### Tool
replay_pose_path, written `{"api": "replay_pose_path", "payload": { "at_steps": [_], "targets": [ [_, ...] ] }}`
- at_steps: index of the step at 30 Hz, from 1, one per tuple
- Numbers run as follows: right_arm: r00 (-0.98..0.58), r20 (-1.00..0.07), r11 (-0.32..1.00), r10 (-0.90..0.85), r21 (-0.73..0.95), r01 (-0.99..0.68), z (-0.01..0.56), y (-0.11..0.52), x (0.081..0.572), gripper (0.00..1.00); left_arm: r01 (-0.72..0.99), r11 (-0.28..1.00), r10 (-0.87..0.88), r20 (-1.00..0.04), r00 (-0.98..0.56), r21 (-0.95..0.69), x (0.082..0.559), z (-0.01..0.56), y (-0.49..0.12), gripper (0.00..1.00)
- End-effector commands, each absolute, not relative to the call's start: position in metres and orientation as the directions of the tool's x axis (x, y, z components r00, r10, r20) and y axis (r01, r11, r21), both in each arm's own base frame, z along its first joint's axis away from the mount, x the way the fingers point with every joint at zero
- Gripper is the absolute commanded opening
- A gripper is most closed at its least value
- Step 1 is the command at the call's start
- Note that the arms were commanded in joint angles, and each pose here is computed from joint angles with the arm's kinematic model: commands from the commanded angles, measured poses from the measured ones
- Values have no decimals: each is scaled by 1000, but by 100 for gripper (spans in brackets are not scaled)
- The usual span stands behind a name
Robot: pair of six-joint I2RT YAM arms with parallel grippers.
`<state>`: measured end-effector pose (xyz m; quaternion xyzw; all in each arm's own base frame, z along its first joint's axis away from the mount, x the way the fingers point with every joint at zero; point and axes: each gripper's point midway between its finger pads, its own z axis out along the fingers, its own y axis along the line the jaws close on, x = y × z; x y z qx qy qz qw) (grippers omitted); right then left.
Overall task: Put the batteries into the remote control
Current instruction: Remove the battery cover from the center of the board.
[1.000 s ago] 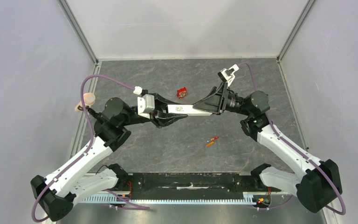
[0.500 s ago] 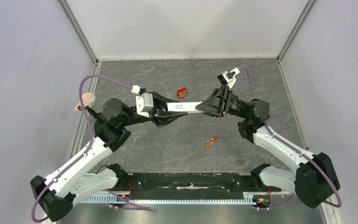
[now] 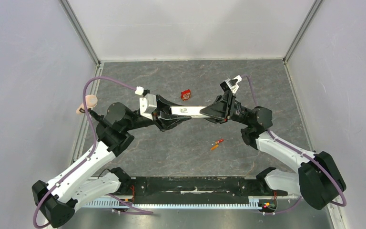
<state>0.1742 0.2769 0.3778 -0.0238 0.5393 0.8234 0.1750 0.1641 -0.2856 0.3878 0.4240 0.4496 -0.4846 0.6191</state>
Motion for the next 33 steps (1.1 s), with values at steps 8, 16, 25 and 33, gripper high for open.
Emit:
{"api": "replay_pose_path", "payload": {
  "at_steps": [8, 16, 25, 33],
  "targets": [
    [-863, -359, -85, 355, 907, -412, 358, 281, 201, 53, 954, 252, -307, -922, 236, 160, 161, 431, -261, 2],
    [-863, -349, 25, 364, 930, -366, 333, 281, 213, 55, 953, 254, -293, -926, 238, 164, 163, 428, -261, 2],
    [-844, -365, 111, 394, 930, -350, 317, 270, 226, 44, 957, 237, -260, -938, 230, 169, 160, 419, -260, 2],
    [-818, -443, 283, 366, 891, -356, 300, 264, 241, 48, 960, 206, -182, -956, 228, 190, 159, 401, -262, 2]
  ]
}}
